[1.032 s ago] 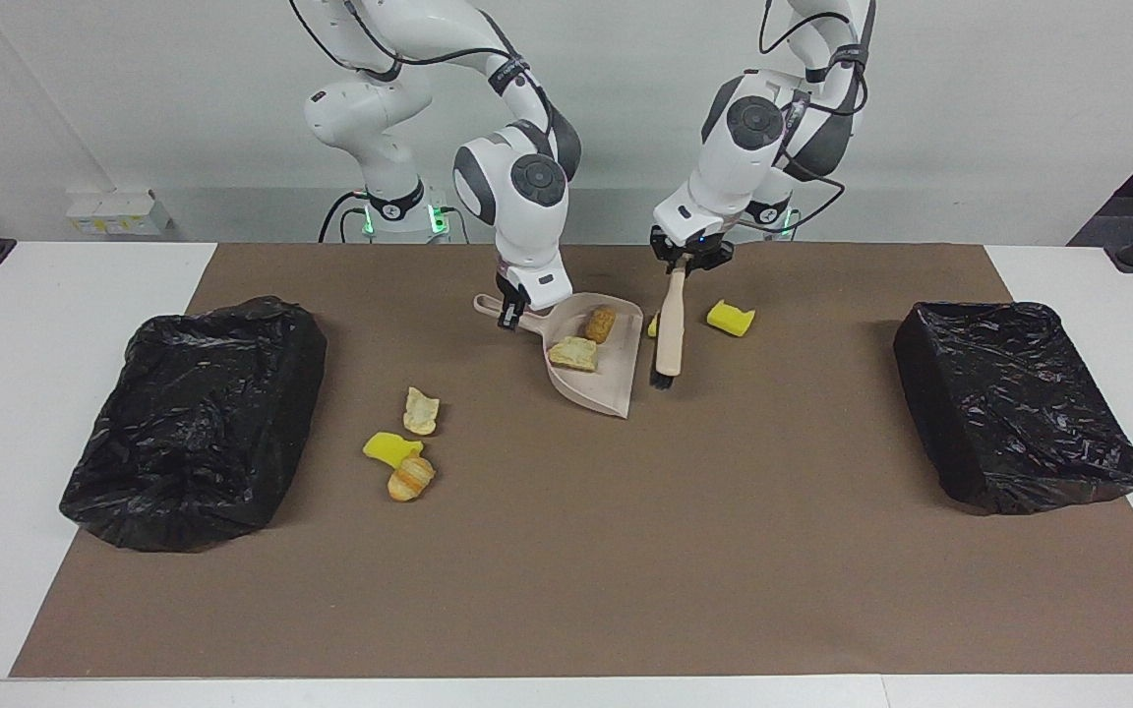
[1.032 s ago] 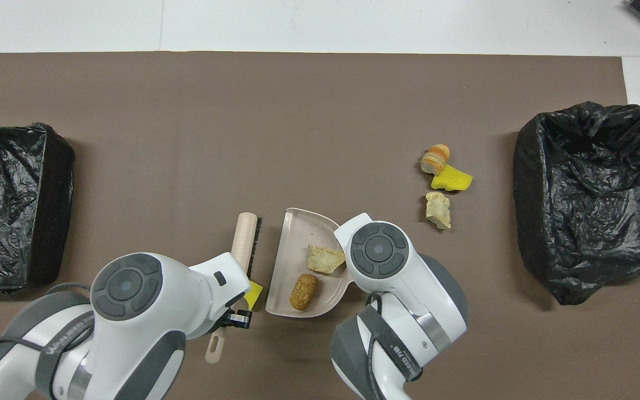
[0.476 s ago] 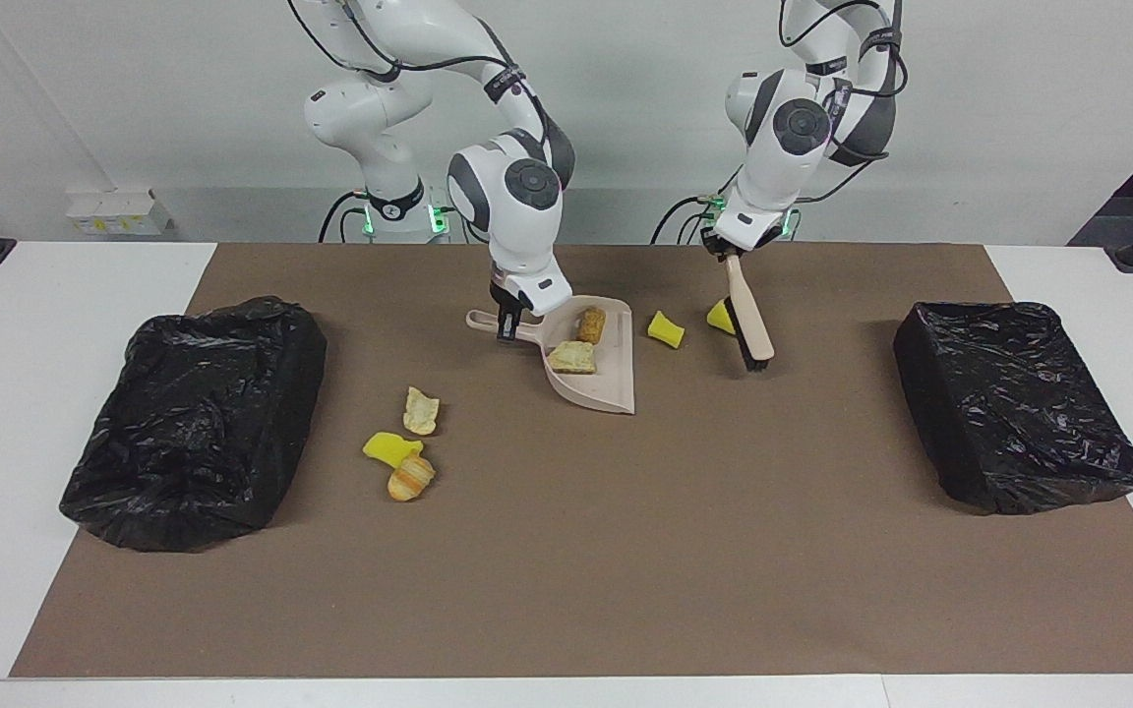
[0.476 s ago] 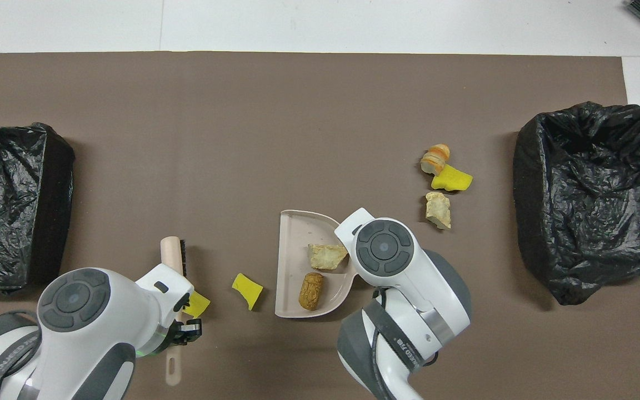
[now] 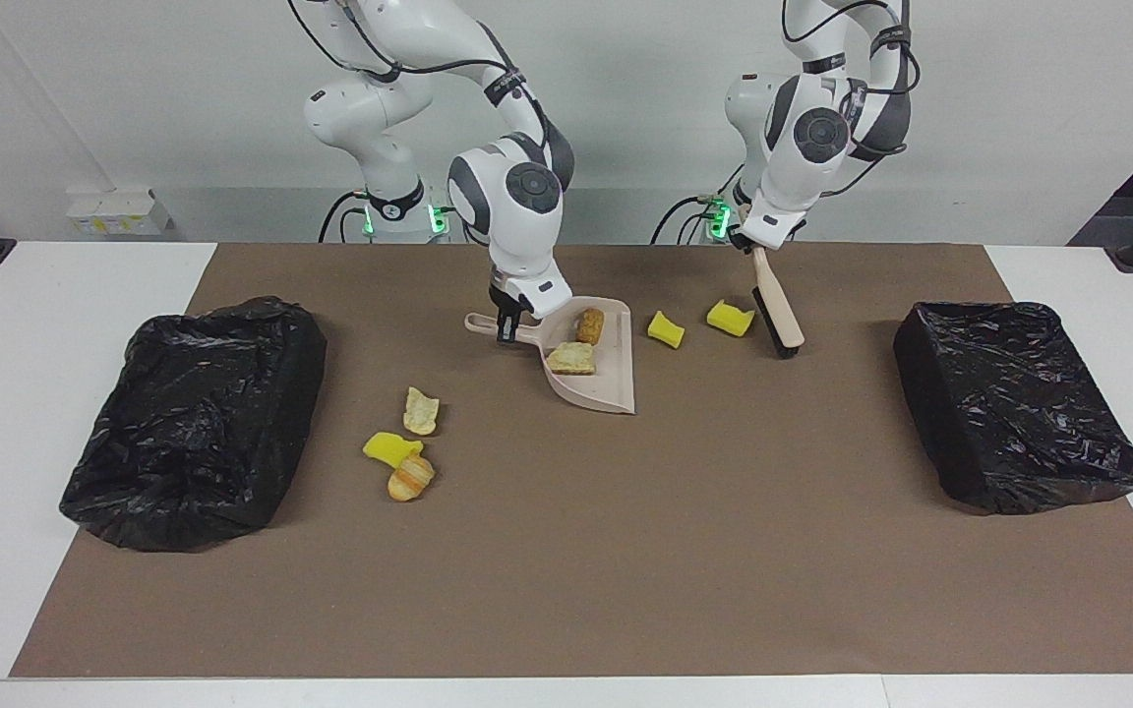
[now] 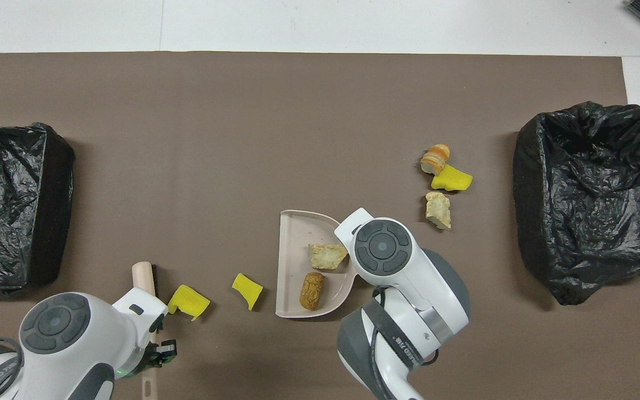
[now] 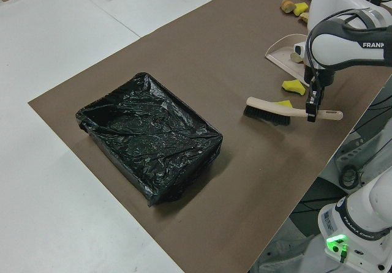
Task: Sweep and dump trash in bin
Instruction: 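Move the brush behind the yellow sponge pieces with the left gripper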
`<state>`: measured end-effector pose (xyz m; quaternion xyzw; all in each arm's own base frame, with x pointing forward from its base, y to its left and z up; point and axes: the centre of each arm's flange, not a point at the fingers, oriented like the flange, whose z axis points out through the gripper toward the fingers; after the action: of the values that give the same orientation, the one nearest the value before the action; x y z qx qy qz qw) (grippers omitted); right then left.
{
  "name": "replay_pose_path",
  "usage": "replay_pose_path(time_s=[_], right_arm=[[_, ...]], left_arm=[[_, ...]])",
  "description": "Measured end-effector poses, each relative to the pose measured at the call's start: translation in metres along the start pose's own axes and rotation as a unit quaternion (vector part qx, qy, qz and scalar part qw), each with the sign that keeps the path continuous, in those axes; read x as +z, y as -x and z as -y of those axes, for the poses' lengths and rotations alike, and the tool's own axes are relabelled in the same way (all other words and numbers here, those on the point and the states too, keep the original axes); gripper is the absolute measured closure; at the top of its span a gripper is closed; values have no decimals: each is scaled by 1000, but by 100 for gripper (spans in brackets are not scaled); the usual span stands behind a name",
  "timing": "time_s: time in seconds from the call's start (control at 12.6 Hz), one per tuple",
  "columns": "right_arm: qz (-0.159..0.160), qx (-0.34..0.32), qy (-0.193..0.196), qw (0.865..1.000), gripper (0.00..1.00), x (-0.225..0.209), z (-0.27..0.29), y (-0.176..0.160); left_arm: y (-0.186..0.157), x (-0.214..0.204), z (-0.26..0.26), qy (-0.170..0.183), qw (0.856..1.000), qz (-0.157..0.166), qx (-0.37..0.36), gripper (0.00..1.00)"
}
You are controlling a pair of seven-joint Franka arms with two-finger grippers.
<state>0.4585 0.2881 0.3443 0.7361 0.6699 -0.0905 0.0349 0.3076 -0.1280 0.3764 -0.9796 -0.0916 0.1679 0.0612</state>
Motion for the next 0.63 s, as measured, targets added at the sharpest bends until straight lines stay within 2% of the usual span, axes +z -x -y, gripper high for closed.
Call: replay_pose_path(time_s=[0.32,0.48,0.63], right_arm=[[0,0,0,1000,68,0,0,0],[0,0,0,1000,68,0,0,0],[0,0,0,1000,68,0,0,0]], left_arm=[[15,12,-25,-8,998,-16,-53,74],[21,19,-57,19,996,-31,-79,74],[18,23,-87,72,993,-46,-84,74]])
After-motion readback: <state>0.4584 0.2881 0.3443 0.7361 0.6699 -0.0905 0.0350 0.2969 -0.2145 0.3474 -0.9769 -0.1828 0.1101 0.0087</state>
